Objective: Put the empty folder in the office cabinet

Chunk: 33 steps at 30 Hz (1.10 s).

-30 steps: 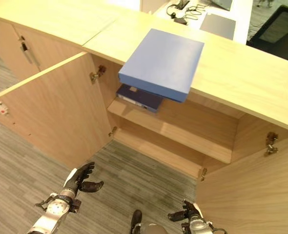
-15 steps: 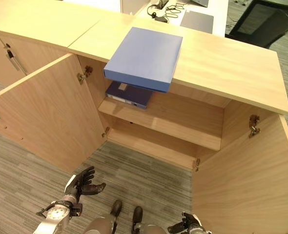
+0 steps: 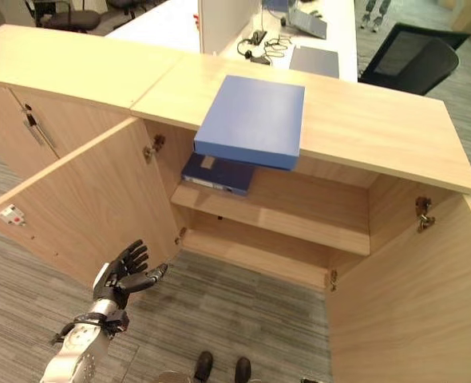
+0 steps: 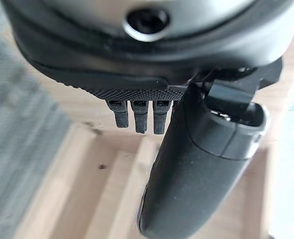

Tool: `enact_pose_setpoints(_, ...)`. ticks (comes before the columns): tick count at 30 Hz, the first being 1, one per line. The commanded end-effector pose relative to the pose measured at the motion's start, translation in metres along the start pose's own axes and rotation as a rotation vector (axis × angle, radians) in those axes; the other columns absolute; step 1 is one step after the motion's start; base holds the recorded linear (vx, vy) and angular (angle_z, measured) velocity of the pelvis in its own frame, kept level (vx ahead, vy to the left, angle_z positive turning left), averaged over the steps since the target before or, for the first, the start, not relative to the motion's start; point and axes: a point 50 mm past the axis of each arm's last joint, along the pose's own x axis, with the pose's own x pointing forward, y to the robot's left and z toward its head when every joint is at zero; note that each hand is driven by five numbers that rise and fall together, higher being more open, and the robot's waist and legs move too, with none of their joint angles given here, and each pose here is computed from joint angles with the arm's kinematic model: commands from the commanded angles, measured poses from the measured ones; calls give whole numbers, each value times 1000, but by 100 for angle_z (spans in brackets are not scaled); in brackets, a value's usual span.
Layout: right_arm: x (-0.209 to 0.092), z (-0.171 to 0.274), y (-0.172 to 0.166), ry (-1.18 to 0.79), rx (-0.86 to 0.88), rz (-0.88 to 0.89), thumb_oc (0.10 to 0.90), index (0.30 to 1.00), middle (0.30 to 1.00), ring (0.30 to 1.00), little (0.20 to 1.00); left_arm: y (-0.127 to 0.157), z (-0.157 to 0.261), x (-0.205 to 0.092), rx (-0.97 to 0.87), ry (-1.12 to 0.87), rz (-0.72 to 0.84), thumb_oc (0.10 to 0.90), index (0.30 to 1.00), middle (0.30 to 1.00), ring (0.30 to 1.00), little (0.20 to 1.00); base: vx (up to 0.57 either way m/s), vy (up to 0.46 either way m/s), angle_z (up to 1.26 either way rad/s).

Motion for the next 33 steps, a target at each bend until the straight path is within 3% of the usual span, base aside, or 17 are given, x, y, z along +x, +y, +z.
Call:
enact_pose_setpoints(1, 2, 22, 2, -67, -69, 21, 800, 900, 900, 900, 900, 1, 88, 13, 121, -418, 69, 800, 900, 900, 900, 900, 48, 43, -13)
enact_pose_setpoints(7, 1, 24, 14, -81, -89, 42, 800, 900, 900, 900, 900, -1, 154, 8, 306, -740, 248, 800, 900, 900, 900, 900, 26, 23, -2)
enact_pose_setpoints(9, 0, 24, 21, -93, -117, 45, 800, 900, 900, 900, 900, -2, 185, -1, 410, -910, 401, 800, 900, 900, 900, 900, 34, 20, 0)
enact_pose_setpoints(13, 0, 22, 23, -91, -124, 36, 800, 900, 900, 900, 900, -5, 206, -11, 453, -1034, 490, 800, 900, 900, 900, 900, 28, 13, -6)
enact_pose_setpoints(16, 0, 19, 25, -87, -148, 38, 800, 900, 900, 900, 900, -13, 234, -24, 588, -1212, 556, 800, 900, 900, 900, 900, 34, 16, -14)
enact_pose_setpoints(19, 0, 17, 25, -81, -169, 41, 800, 900, 900, 900, 900, -22, 244, -28, 672, -1281, 538, 800, 900, 900, 900, 900, 24, 13, -10)
enact_pose_setpoints(25, 1, 17, 24, -77, -212, 59, 800, 900, 900, 900, 900, -70, 268, -27, 922, -1458, 375, 800, 900, 900, 900, 900, 8, 8, -5)
enact_pose_setpoints(33, 2, 21, 15, -83, -221, 48, 800, 900, 900, 900, 900, -103, 262, -5, 1108, -1413, 190, 800, 900, 900, 900, 900, 0, 22, -15)
